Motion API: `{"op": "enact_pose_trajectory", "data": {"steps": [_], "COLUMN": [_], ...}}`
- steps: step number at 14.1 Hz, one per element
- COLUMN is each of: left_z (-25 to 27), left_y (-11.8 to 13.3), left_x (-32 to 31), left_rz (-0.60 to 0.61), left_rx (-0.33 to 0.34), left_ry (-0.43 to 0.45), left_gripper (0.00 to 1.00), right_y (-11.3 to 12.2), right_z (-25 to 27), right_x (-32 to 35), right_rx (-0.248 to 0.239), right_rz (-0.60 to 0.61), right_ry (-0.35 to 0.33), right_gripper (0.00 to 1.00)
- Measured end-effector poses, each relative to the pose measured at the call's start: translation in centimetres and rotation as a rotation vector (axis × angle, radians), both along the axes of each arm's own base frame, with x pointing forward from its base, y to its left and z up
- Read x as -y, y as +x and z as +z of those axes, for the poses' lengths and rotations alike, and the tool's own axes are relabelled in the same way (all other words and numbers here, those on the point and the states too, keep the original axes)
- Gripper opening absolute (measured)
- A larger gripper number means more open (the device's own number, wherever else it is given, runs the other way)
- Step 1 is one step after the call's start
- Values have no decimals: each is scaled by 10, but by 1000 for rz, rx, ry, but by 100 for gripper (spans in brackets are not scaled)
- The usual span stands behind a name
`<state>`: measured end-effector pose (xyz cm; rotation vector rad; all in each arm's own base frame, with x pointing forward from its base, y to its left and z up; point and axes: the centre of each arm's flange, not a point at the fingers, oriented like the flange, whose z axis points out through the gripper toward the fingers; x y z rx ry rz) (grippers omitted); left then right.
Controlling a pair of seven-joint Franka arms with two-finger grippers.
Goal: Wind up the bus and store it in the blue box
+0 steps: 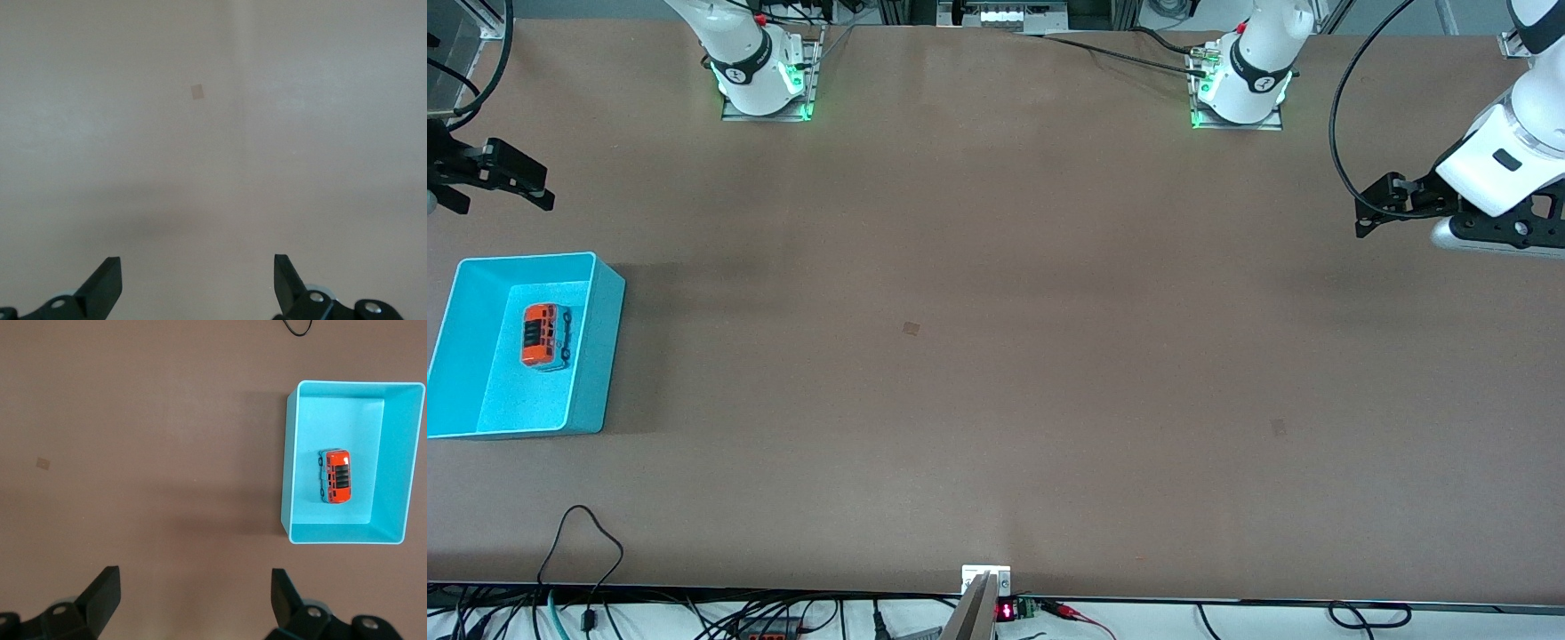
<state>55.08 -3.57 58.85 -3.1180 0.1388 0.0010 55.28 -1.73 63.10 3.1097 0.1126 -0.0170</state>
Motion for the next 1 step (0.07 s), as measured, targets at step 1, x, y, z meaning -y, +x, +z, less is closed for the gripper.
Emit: {"op": "enact_pose_trajectory", "data": {"steps": [1], "left_z": [0], "left_y": [0], "left_x": [0], "left_rz": [0], "left_rx": [0], "left_ry": [0], "left_gripper": [100], "right_y": [0], "right_z": [0], "right_x": [0], "right_rx": [-1], "right_rz": [-1], "right_ry": [0], "right_gripper": [100]}}
